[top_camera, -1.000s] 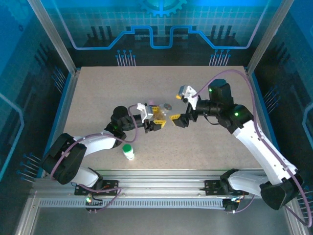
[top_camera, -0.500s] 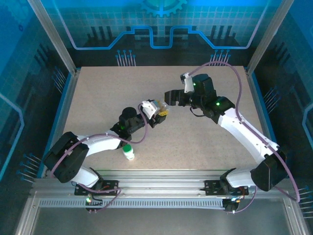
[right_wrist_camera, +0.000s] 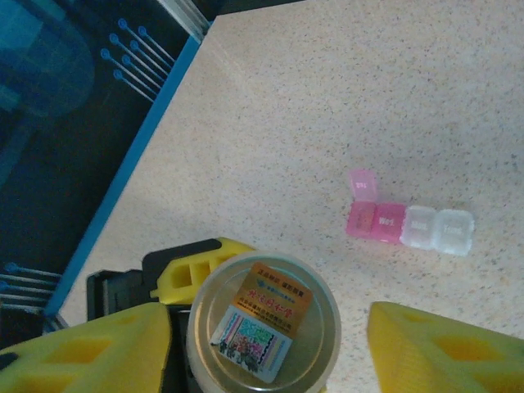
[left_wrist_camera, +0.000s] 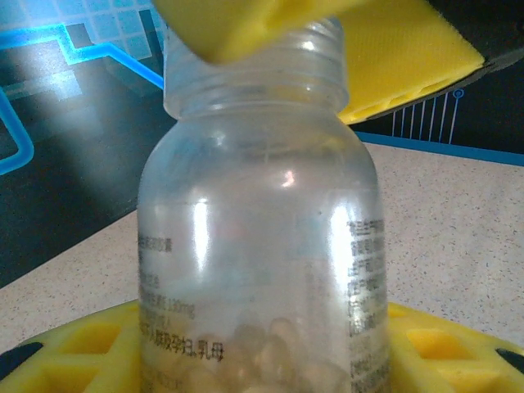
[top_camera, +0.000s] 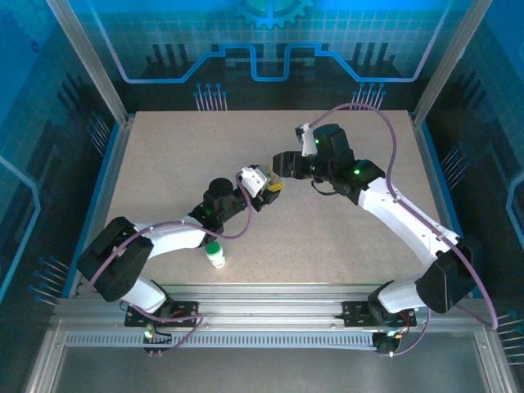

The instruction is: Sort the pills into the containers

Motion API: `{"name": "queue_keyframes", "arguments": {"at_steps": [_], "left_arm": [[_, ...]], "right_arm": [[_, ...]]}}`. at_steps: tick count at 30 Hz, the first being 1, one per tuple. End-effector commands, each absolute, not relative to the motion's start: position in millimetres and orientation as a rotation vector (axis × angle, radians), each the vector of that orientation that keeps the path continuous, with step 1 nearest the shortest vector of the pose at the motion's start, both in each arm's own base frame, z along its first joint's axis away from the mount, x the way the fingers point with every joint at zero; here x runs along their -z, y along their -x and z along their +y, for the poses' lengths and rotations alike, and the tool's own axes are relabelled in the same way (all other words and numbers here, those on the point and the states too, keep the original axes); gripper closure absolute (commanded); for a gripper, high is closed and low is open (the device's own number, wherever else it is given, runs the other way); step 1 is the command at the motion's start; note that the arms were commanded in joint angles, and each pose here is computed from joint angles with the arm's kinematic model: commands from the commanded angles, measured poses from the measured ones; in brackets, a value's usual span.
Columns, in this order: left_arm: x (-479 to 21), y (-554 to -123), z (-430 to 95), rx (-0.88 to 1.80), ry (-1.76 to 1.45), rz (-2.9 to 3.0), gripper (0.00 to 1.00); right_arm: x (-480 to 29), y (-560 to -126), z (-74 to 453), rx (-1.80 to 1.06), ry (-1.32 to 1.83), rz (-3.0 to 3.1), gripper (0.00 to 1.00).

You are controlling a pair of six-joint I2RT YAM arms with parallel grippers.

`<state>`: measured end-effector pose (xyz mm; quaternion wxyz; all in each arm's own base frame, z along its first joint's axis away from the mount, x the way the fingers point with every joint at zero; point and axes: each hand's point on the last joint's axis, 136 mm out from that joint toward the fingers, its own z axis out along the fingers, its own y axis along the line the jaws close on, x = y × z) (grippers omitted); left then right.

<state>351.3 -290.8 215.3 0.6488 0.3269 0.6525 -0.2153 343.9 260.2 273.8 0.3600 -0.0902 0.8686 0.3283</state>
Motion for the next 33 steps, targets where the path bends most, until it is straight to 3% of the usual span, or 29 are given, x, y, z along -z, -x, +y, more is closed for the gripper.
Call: {"name": "queue_keyframes", "arguments": {"at_steps": [1, 8, 12, 19, 23, 33], "left_arm": [[-232.0, -352.8, -294.7, 0.476, -0.741, 1.429, 1.0], [-234.9, -337.5, -299.9, 0.524, -0.812, 1.365, 1.0], [-238.3, -315.4, -306.2, 0.723, -0.926, 1.307, 1.0], [-250.0, -261.4, -309.9, 0.979, -1.128, 1.136, 1.0], [-254.7, -244.3, -307.1, 1.058, -1.173, 1.084, 1.0], [-259.2, -245.2, -302.5, 1.079, -1.151, 1.062, 1.0]], "right_arm": [[-280.2, -344.9, 264.2, -0.818, 0.288, 2.224, 0.48], [-284.6, -339.8, 270.0, -1.02, 0.428, 2.119, 0.64], [-297.3, -304.5, 283.1, -1.29, 0.866, 1.84, 0.65], [-272.1, -282.7, 273.4, -1.101, 1.276, 1.734, 0.64], [-273.5, -273.5, 272.0, -1.075, 1.399, 1.656, 0.59], [-281.8, -268.0, 267.9, -1.009, 1.468, 1.627, 0.25]]}}
